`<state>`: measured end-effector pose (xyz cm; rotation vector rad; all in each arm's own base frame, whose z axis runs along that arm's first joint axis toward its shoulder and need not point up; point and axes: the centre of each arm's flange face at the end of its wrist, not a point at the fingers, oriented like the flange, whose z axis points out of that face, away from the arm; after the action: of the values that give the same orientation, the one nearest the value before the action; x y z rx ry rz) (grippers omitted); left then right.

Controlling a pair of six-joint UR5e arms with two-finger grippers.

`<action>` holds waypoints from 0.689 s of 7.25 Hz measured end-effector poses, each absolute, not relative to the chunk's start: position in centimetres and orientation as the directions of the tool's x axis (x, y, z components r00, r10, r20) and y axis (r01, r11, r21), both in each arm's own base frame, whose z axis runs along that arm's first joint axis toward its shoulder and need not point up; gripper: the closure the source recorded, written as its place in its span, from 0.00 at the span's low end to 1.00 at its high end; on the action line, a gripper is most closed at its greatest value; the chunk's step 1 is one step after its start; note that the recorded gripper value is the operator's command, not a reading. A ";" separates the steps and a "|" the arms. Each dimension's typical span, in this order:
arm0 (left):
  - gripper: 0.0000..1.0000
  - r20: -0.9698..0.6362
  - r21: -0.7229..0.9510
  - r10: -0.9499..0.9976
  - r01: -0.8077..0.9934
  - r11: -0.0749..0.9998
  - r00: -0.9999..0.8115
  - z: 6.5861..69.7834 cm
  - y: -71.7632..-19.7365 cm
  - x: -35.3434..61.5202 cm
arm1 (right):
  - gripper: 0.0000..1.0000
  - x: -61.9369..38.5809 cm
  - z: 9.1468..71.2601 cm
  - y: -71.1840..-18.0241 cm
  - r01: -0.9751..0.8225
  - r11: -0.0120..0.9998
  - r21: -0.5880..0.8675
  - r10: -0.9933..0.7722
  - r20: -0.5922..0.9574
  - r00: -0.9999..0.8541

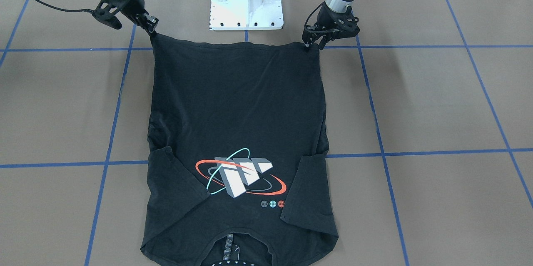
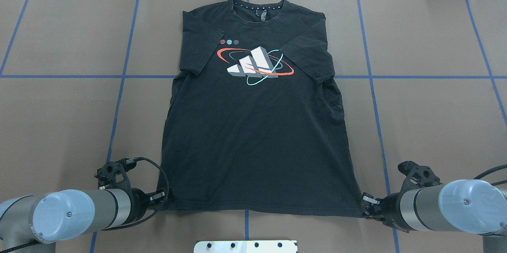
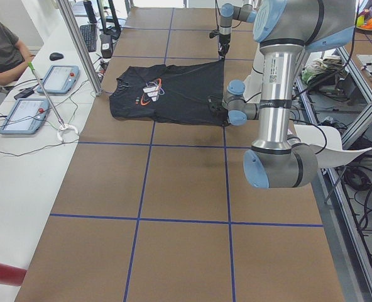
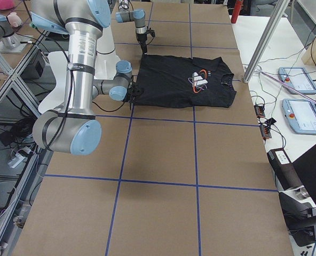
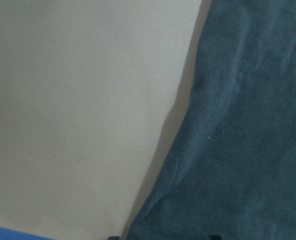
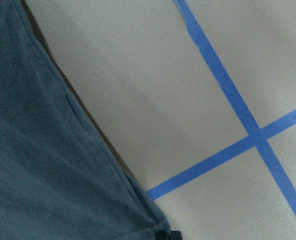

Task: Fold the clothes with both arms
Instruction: 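Lower the left gripper to the other hem corner and grasp both hem corners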

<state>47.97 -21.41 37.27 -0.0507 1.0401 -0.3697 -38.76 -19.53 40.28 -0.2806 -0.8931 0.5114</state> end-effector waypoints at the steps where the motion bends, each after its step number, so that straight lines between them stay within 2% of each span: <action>1: 0.40 -0.830 -0.221 -0.330 0.278 0.935 0.449 37.3 -21.4 48.0 | 1.00 -38.8 40.3 -19.5 -0.305 0.845 -0.438 0.534 0.668 0.519; 5: 0.38 -0.820 -0.227 -0.341 0.286 0.931 0.460 38.2 -21.1 46.9 | 1.00 -38.7 40.2 -19.6 -0.307 0.845 -0.438 0.534 0.669 0.516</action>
<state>46.88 -21.14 38.23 -0.0602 1.0222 -0.3860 -38.72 -19.61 40.18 -0.2801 -0.8956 0.5128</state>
